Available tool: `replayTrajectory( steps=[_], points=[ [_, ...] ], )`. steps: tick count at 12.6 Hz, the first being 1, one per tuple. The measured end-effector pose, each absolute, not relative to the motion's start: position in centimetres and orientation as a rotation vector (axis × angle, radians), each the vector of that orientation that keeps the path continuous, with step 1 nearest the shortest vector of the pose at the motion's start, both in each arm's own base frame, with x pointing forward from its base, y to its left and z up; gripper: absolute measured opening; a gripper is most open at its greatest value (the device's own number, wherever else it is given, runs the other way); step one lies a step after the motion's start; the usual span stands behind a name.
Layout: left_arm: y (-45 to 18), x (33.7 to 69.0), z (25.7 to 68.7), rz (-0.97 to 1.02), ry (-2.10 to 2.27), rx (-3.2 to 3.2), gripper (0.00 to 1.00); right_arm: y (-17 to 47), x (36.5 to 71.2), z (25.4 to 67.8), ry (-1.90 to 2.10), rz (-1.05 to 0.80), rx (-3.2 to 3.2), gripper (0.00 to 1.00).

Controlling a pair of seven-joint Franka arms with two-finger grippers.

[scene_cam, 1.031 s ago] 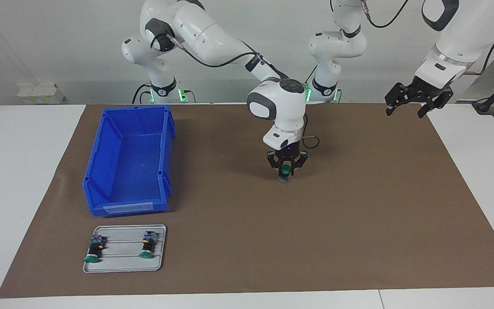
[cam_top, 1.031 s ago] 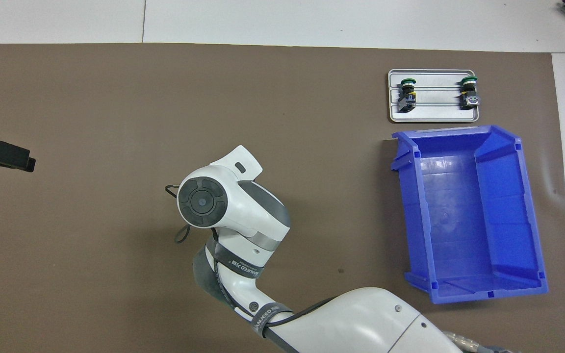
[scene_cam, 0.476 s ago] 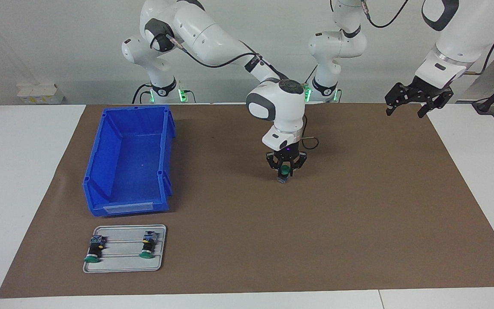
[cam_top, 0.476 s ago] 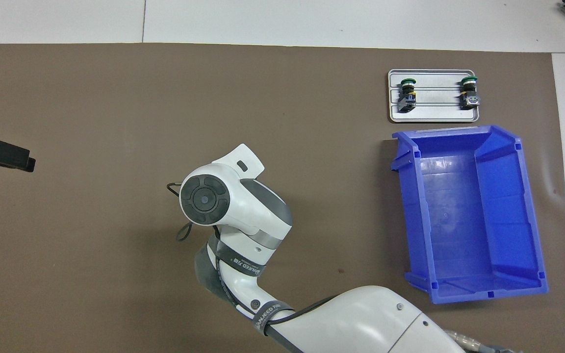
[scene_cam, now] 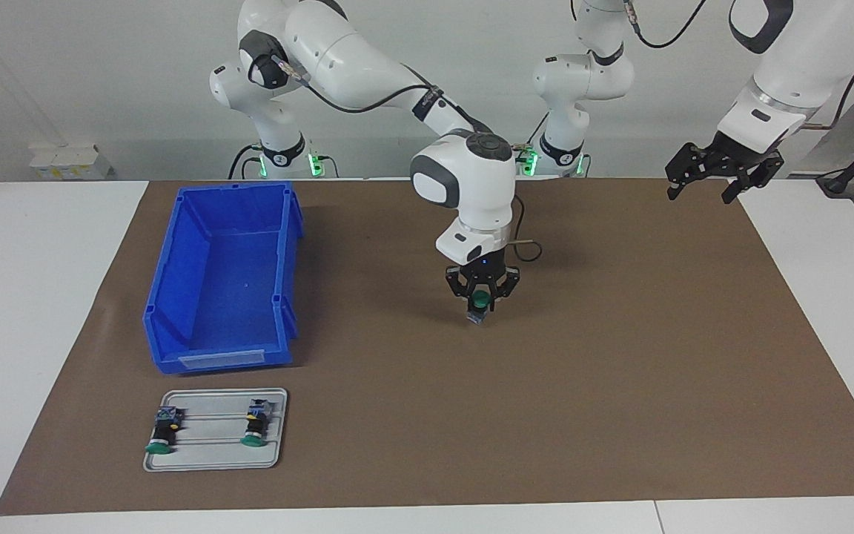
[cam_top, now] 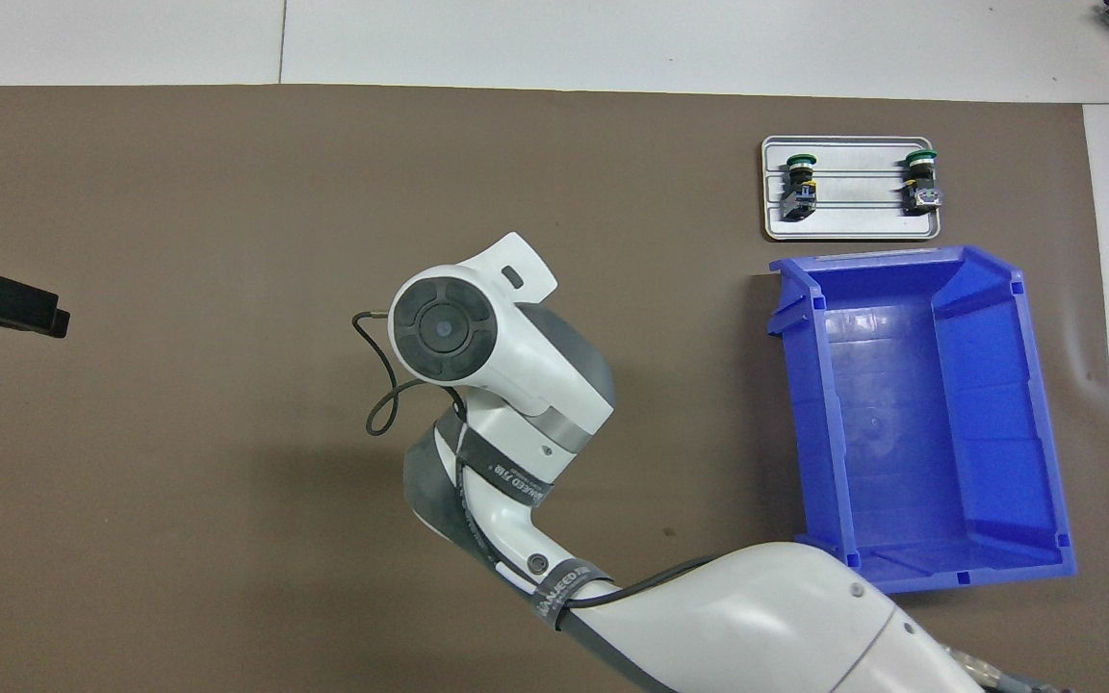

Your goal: Place and press button with both arms

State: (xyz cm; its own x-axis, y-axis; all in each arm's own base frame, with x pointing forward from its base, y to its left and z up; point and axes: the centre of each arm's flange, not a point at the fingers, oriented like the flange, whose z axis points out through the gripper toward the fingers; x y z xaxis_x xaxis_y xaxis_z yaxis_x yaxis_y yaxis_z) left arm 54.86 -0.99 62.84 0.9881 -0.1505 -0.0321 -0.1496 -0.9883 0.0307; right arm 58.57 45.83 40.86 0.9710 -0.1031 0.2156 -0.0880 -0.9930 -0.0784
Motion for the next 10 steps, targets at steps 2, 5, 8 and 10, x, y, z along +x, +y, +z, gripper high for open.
replayTrajectory(
  steps=[2,5,8,10],
  points=[
    [-1.0,54.9,62.8,-0.053,-0.234,3.104,1.00,41.2,60.2,45.8,0.111,-0.299,-3.049,0.41],
    [-1.0,54.9,62.8,-0.053,-0.234,3.104,1.00,34.3,61.5,51.1,0.072,-0.254,-3.068,0.41],
    [-1.0,54.9,62.8,-0.054,-0.234,3.104,1.00,25.6,63.3,55.0,0.092,-0.228,-3.072,0.41],
    [-1.0,54.9,62.8,-0.054,-0.234,3.104,1.00,19.1,63.9,56.1,0.038,-0.198,-3.073,0.41]
  ],
)
